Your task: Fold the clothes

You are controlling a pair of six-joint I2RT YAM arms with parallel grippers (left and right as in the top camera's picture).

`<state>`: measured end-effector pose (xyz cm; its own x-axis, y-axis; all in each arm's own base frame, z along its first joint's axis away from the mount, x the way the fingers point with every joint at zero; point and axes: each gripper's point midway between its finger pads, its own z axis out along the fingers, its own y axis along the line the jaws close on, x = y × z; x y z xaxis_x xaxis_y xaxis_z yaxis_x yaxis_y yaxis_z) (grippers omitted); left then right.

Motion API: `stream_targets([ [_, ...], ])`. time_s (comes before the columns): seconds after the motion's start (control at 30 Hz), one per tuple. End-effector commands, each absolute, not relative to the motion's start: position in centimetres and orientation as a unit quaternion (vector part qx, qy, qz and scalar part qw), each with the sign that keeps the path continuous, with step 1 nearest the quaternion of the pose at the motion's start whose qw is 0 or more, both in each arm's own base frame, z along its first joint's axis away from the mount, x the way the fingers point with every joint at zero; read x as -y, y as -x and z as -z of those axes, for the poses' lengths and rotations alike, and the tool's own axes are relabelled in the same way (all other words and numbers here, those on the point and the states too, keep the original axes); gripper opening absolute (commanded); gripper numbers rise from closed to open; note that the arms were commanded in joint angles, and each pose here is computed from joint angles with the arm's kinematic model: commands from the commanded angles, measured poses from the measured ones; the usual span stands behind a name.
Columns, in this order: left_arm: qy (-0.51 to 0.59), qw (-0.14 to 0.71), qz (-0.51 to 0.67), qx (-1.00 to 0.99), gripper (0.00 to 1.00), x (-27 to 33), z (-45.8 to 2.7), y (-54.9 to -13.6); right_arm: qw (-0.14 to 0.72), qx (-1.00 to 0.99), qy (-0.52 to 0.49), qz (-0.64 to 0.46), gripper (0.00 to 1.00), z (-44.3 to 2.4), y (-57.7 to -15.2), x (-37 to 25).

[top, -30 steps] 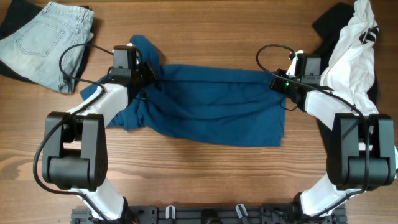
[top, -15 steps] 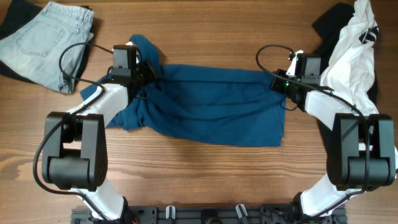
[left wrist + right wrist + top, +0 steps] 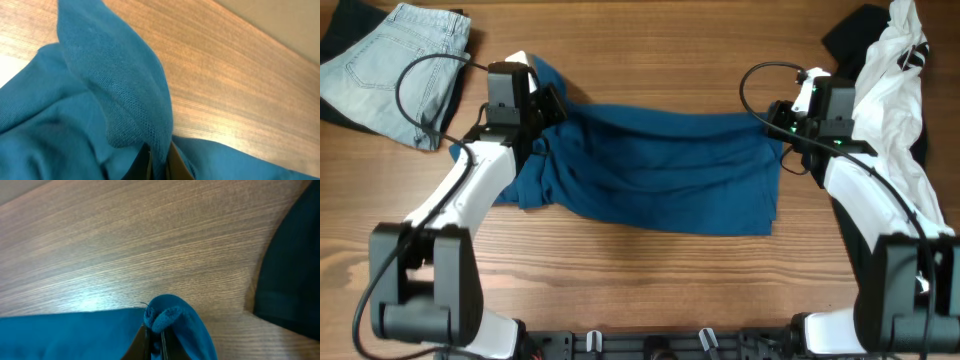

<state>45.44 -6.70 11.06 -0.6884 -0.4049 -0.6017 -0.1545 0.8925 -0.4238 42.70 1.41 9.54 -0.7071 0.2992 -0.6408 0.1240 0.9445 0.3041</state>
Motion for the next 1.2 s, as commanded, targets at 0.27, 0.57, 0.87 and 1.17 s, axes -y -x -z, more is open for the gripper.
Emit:
stream_targets([
  [0.27, 0.143, 0.316, 0.129, -0.929, 0.04, 5.8, -10.6, -42.1, 0.340, -0.924, -0.123, -0.127, 0.04, -11.6, -40.0, -1.5],
  [0.57, 0.150, 0.356, 0.075, -0.919, 0.04, 3.5, -14.2, -41.0, 0.333, -0.924, -0.121, -0.144, 0.04, -12.8, -38.7, -2.1],
  [0.87, 0.152, 0.327, 0.067, -0.930, 0.04, 3.2, -15.3, -37.6, 0.298, -0.928, -0.115, -0.193, 0.05, -12.8, -37.1, -3.9],
  [1.17, 0.150, 0.245, 0.066, -0.955, 0.04, 3.6, -13.0, -34.2, 0.229, -0.927, -0.142, -0.262, 0.04, -12.3, -34.8, -6.2],
])
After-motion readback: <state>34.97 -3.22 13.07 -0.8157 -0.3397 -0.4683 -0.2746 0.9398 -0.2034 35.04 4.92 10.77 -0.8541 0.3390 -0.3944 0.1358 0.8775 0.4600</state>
